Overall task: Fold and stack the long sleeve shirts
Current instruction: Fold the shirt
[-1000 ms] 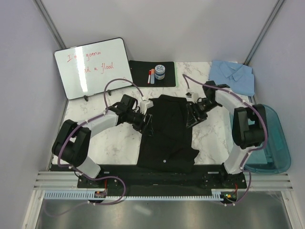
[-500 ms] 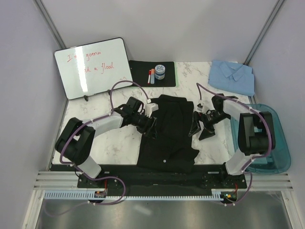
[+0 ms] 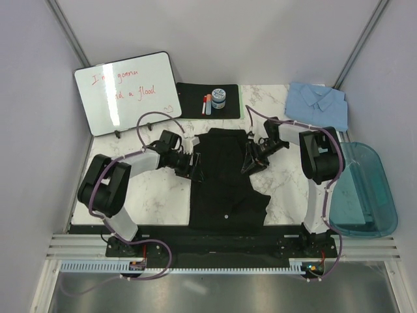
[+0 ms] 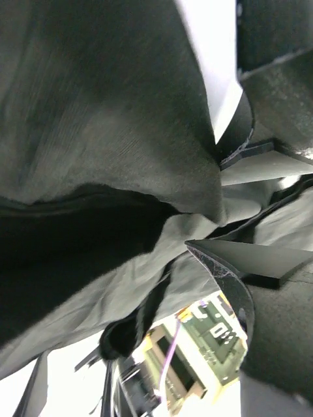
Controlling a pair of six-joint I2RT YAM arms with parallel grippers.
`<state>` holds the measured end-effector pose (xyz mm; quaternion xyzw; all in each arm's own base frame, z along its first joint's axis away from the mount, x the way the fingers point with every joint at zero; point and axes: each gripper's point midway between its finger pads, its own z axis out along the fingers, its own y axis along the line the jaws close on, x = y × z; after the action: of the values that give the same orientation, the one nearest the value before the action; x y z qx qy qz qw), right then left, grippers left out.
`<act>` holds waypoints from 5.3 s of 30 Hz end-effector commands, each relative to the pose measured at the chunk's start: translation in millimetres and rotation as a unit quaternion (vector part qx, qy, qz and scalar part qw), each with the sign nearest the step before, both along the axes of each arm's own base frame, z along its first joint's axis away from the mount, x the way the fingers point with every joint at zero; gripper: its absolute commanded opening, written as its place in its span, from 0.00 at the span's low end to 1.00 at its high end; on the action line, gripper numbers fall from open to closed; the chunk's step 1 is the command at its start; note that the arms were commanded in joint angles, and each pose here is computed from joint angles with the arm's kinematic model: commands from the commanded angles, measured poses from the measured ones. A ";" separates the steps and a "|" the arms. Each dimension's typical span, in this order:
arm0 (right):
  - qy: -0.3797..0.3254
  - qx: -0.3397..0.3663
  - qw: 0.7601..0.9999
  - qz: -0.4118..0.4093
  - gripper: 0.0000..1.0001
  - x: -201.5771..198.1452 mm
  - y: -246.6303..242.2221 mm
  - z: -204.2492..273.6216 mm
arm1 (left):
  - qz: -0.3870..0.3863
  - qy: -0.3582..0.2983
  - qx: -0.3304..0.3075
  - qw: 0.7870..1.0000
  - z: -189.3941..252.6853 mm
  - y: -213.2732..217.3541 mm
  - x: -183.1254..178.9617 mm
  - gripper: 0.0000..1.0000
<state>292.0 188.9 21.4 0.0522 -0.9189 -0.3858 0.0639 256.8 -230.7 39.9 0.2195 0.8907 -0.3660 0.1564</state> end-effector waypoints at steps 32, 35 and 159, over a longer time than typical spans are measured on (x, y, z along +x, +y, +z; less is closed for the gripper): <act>-0.257 -0.097 0.961 -0.045 0.39 188.9 -25.3 4.7 | 0.177 -0.171 0.116 0.962 26.2 71.5 216.4 0.61; -0.263 -0.091 0.959 -0.047 0.36 199.6 -20.6 -1.2 | 0.180 -0.170 0.125 0.961 19.0 72.1 231.2 0.61; -0.391 -0.013 0.900 0.194 0.06 57.9 4.4 37.1 | -0.085 -0.240 0.093 0.963 23.7 35.1 59.8 0.08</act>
<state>341.8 198.9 96.8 0.3746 -0.8334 -0.3233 -0.2461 297.5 -206.4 90.8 0.3835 0.8229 -0.2733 0.3179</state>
